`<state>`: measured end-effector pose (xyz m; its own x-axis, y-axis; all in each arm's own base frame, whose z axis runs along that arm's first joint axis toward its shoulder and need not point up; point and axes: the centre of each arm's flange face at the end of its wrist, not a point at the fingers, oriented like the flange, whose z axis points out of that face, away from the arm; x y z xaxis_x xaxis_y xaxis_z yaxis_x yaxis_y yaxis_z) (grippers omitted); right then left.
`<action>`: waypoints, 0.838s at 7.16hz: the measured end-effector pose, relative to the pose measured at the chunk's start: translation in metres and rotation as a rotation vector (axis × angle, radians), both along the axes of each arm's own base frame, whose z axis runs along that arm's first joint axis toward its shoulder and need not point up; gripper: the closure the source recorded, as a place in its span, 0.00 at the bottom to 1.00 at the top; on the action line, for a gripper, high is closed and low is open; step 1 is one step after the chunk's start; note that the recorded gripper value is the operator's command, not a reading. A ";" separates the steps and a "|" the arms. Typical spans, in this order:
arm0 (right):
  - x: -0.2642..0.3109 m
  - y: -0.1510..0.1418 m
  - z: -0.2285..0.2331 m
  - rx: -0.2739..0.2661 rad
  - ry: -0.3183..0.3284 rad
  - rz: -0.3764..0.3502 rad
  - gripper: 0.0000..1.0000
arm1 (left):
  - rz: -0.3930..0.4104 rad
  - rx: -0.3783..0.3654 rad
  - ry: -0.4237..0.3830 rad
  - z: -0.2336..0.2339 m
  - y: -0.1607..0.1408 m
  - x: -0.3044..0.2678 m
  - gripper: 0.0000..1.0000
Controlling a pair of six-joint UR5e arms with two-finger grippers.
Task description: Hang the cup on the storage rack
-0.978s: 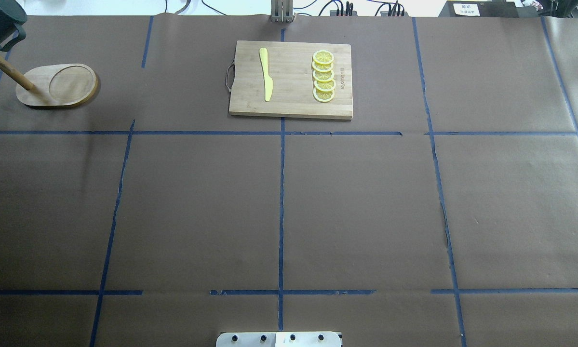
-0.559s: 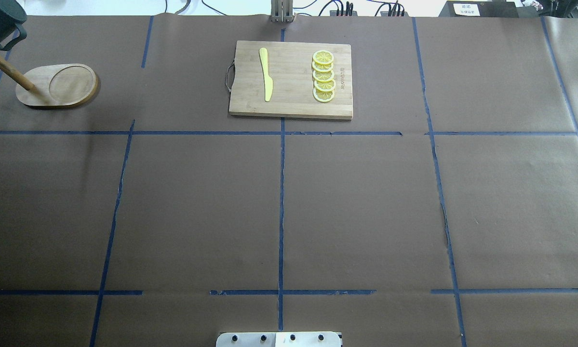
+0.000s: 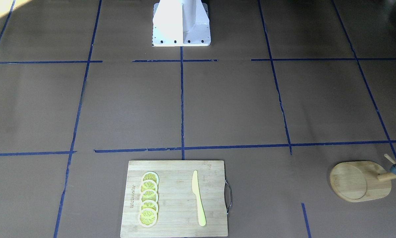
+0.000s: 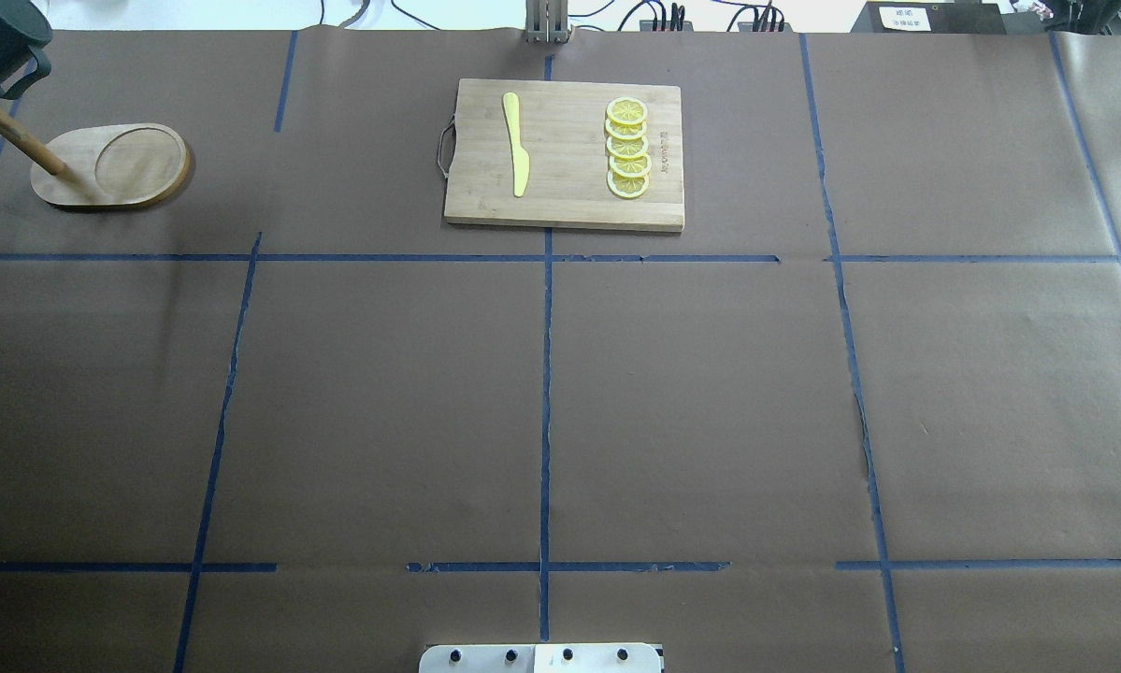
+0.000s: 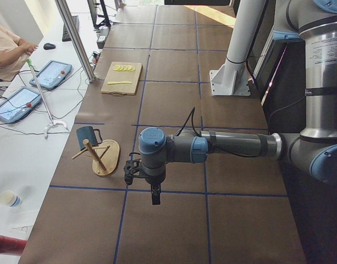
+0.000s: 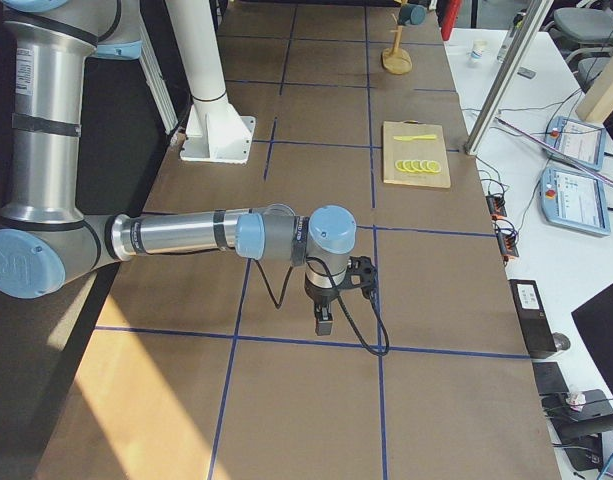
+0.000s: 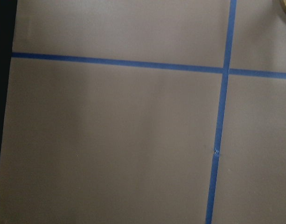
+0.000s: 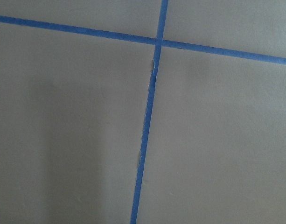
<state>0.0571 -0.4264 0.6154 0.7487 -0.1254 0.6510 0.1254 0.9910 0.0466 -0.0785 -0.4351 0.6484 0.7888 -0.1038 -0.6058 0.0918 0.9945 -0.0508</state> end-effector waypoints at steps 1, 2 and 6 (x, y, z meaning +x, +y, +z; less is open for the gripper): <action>0.000 0.002 0.002 -0.004 -0.001 0.001 0.00 | 0.012 0.008 0.006 0.000 0.001 0.001 0.00; 0.000 0.003 0.003 -0.008 -0.002 0.001 0.00 | 0.036 0.026 0.019 -0.001 0.000 0.003 0.00; 0.000 0.005 0.004 -0.011 -0.006 0.002 0.00 | 0.136 0.105 0.105 -0.004 0.002 0.011 0.00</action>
<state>0.0567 -0.4214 0.6193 0.7451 -0.1166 0.6566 0.1233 0.9917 0.0362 -0.0675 -0.4331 0.6444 0.7232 0.0675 -0.6874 -0.0437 0.9977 0.0519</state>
